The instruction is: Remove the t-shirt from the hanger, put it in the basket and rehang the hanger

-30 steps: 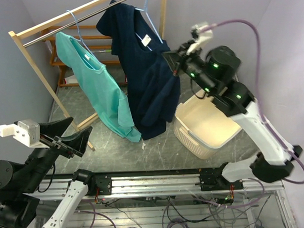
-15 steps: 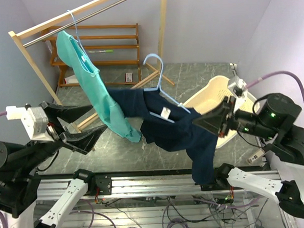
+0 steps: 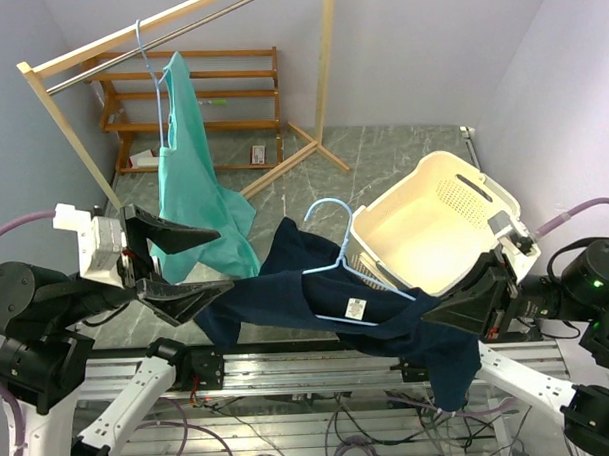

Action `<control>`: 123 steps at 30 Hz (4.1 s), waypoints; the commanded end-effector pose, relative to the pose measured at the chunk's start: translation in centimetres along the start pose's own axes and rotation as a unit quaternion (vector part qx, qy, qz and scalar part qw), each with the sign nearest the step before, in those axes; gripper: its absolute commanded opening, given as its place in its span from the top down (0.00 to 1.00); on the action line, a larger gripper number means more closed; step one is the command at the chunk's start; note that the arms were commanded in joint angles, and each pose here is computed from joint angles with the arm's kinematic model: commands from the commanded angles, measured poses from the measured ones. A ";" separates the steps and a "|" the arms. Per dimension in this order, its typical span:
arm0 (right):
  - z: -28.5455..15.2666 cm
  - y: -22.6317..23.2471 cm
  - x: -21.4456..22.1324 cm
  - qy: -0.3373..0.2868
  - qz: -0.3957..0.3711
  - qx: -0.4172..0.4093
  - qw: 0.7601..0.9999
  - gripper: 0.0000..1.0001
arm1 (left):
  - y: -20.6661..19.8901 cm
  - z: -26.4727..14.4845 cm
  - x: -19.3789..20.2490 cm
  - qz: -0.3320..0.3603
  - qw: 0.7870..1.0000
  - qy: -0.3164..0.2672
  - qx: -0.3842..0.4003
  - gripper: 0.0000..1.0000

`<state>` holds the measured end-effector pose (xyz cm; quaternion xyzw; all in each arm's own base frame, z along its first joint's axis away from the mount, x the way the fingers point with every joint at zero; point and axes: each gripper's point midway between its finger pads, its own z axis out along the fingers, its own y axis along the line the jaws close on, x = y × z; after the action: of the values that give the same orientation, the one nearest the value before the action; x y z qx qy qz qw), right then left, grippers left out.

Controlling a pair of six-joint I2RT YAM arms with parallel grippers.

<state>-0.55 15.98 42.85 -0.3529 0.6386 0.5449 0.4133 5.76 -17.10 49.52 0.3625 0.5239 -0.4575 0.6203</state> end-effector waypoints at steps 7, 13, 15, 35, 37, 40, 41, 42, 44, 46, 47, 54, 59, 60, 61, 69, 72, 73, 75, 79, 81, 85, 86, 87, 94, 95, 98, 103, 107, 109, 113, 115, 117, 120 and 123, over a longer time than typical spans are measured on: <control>2.0 0.4 -1.9 -0.013 -0.009 -0.044 0.999 1.00 | -1.8 -0.3 2.2 -0.031 0.998 0.019 0.053 0.15; 4.4 -0.5 -1.8 0.002 0.000 -0.070 0.998 1.00 | -0.4 0.6 2.7 -0.040 0.998 0.028 0.047 0.17; 5.0 -0.8 -1.8 0.004 -0.002 -0.079 0.997 1.00 | -0.1 0.8 2.5 -0.035 0.998 0.027 0.047 0.17; 10.4 -3.0 -2.9 0.045 0.007 -0.132 0.990 1.00 | 1.7 2.7 4.1 -0.056 0.994 0.065 0.071 0.22; 10.8 -3.3 -3.0 0.048 0.008 -0.134 0.990 1.00 | 1.9 2.7 4.6 -0.057 0.993 0.073 0.070 0.24; 11.2 -3.5 -3.2 0.050 0.009 -0.135 0.990 1.00 | 2.2 2.5 5.8 -0.060 0.991 0.095 0.070 0.32; 11.3 -3.5 -3.3 0.050 0.010 -0.134 0.990 1.00 | 2.3 2.4 6.3 -0.060 0.991 0.102 0.069 0.34; 11.3 -3.5 -3.3 0.050 0.009 -0.136 0.989 1.00 | 2.4 2.4 6.6 -0.062 0.990 0.108 0.067 0.35; 11.5 -3.5 -3.3 0.051 0.011 -0.139 0.989 1.00 | 2.5 2.4 6.9 -0.064 0.990 0.110 0.065 0.37; 11.5 -3.5 -3.4 0.050 0.012 -0.141 0.989 1.00 | 2.5 2.5 7.0 -0.067 0.989 0.110 0.068 0.41; 11.6 -3.5 -3.4 0.050 0.013 -0.143 0.988 1.00 | 2.5 2.5 7.0 -0.067 0.989 0.111 0.070 0.46; 11.6 -3.8 -3.0 0.053 0.015 -0.136 0.989 1.00 | 2.1 2.5 6.1 -0.063 0.990 0.104 0.078 0.93; 11.0 -5.2 -1.5 0.055 0.010 -0.089 0.995 0.81 | 0.8 2.0 4.7 -0.034 0.991 0.091 0.094 0.93; 10.7 -5.4 -1.0 0.057 0.010 -0.081 0.995 0.73 | 0.6 1.9 4.5 -0.028 0.991 0.089 0.098 0.93; 10.5 -5.7 -0.4 0.061 0.010 -0.072 0.995 0.66 | 0.4 1.8 4.3 -0.025 0.991 0.088 0.101 0.93; 7.6 -7.0 2.9 0.070 0.012 0.004 0.997 0.53 | 0.0 1.4 4.4 -0.017 0.992 0.082 0.099 0.93; 6.8 -7.5 2.9 0.063 0.009 0.035 0.997 0.58 | -0.1 1.2 4.4 -0.017 0.992 0.082 0.098 0.93; 6.6 -7.8 2.8 0.061 0.008 0.048 0.997 0.64 | -0.2 1.1 4.3 -0.015 0.992 0.081 0.096 0.93; 5.9 -8.6 2.5 0.053 0.009 0.085 0.995 0.85 | -0.2 1.1 4.2 -0.012 0.992 0.081 0.091 0.93; 4.0 -10.5 1.5 0.027 0.017 0.180 0.983 1.00 | -0.1 1.0 4.0 -0.010 0.993 0.079 0.084 0.93; 2.7 -11.4 1.3 0.016 0.018 0.223 0.975 1.00 | 0.0 1.0 3.8 -0.006 0.994 0.077 0.078 0.93; -0.5 -13.0 1.2 -0.007 0.030 0.314 0.949 1.00 | 0.1 1.0 3.1 -0.001 0.995 0.070 0.069 0.93; -1.1 -13.3 1.4 -0.010 0.036 0.331 0.943 1.00 | 0.1 1.0 2.9 -0.001 0.996 0.066 0.067 0.93; -1.8 -13.5 1.4 -0.015 0.042 0.348 0.937 1.00 | 0.1 1.1 2.6 0.000 0.996 0.060 0.067 0.93; -1.5 -13.8 4.4 0.027 0.074 0.345 0.935 1.00 | 0.3 1.5 1.5 -0.003 0.998 0.031 0.060 0.93; -0.9 -14.1 5.2 0.047 0.079 0.340 0.936 1.00 | 0.5 1.5 1.7 -0.003 0.998 0.034 0.056 0.93; -1.8 -16.2 6.2 0.056 0.096 0.401 0.909 1.00 | 1.0 1.4 1.7 0.002 0.999 0.038 0.038 0.93; -5.0 -17.1 4.9 0.000 0.102 0.475 0.874 1.00 | 1.5 1.1 1.8 0.008 0.999 0.047 0.013 0.93; -7.0 -17.2 4.7 -0.023 0.106 0.507 0.855 1.00 | 1.9 1.4 1.6 0.004 0.999 0.042 0.010 0.93; -6.8 -16.7 4.5 -0.024 0.102 0.492 0.864 1.00 | 2.0 1.6 2.0 -0.001 0.999 0.046 0.014 0.93; -1.2 -12.8 3.6 -0.007 0.056 0.310 0.949 0.83 | 2.5 2.3 2.6 -0.013 0.998 0.046 0.027 0.93; 1.0 -9.9 2.9 0.002 0.032 0.208 0.978 0.61 | 2.8 2.6 3.4 -0.019 0.998 0.059 0.034 0.93; 1.9 -7.7 1.7 0.003 0.006 0.143 0.990 0.46 | 3.3 2.9 4.7 -0.026 0.996 0.079 0.042 0.93; 2.3 -5.6 -1.1 -0.008 -0.040 0.099 0.994 0.45 | 3.8 3.2 6.7 -0.037 0.991 0.111 0.060 0.93; 2.7 -4.5 -4.3 -0.027 -0.078 0.082 0.993 0.45 | 3.6 3.3 7.6 -0.043 0.989 0.118 0.081 0.93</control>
<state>6.83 16.60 38.67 -0.2761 0.7336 0.4296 0.4484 10.57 -19.79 44.14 0.4101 0.5782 -0.4655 0.5299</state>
